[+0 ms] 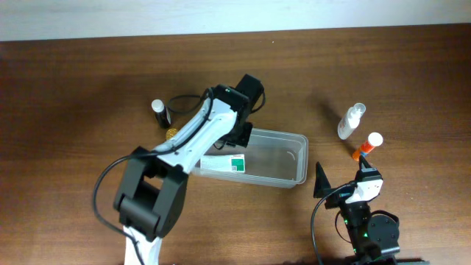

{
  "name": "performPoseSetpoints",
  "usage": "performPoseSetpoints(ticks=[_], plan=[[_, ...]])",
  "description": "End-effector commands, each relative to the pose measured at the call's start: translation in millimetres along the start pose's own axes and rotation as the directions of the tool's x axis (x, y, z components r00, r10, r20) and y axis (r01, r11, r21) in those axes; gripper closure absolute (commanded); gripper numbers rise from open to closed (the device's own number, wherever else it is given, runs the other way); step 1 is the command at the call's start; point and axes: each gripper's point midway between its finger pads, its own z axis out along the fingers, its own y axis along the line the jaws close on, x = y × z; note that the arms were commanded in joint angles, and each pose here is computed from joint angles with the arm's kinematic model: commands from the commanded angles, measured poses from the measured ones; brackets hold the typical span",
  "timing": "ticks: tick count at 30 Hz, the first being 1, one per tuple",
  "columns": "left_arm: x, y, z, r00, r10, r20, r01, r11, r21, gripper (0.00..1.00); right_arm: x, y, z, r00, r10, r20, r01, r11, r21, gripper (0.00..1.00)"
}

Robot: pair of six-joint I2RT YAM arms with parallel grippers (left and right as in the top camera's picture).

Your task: Pack container

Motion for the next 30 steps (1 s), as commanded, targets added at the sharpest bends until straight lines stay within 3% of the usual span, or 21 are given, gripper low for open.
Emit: performPoseSetpoints(ticks=[1, 6, 10, 16, 23, 30], plan=[[-12.6, 6.2, -47.4, 0.993, -0.002, 0.121, -0.001, 1.000, 0.021, 1.00, 1.7, -1.9, -0.1, 1.000, -0.007, -0.002, 0.007, 1.000, 0.007, 0.02], [-2.9, 10.1, -91.7, 0.985, -0.053, 0.162, 0.043, 0.997, 0.062, 1.00, 1.7, -1.8, -0.1, 1.000, -0.007, -0.002, 0.007, 1.000, 0.006, 0.02], [24.4, -2.8, -115.1, 0.994, -0.054, 0.098, 0.036, 0.984, 0.176, 1.00, 1.7, -1.8, -0.1, 1.000, -0.007, -0.002, 0.007, 1.000, 0.006, 0.02], [77.6, -39.6, -125.8, 0.984, 0.170, -0.046, -0.145, 0.930, 0.338, 1.00, 1.7, -1.9, -0.1, 1.000, -0.007, -0.002, 0.007, 1.000, 0.007, 0.02], [117.5, -88.4, -131.6, 0.851, 0.525, 0.003, -0.493, 0.798, 0.348, 1.00, 1.7, -1.8, -0.1, 1.000, -0.007, -0.002, 0.007, 1.000, 0.006, 0.02], [132.7, -129.4, -120.5, 0.730, 0.679, 0.077, -0.674, 0.698, 0.242, 1.00, 1.7, -1.8, -0.1, 1.000, -0.007, -0.002, 0.007, 1.000, 0.006, 0.01]])
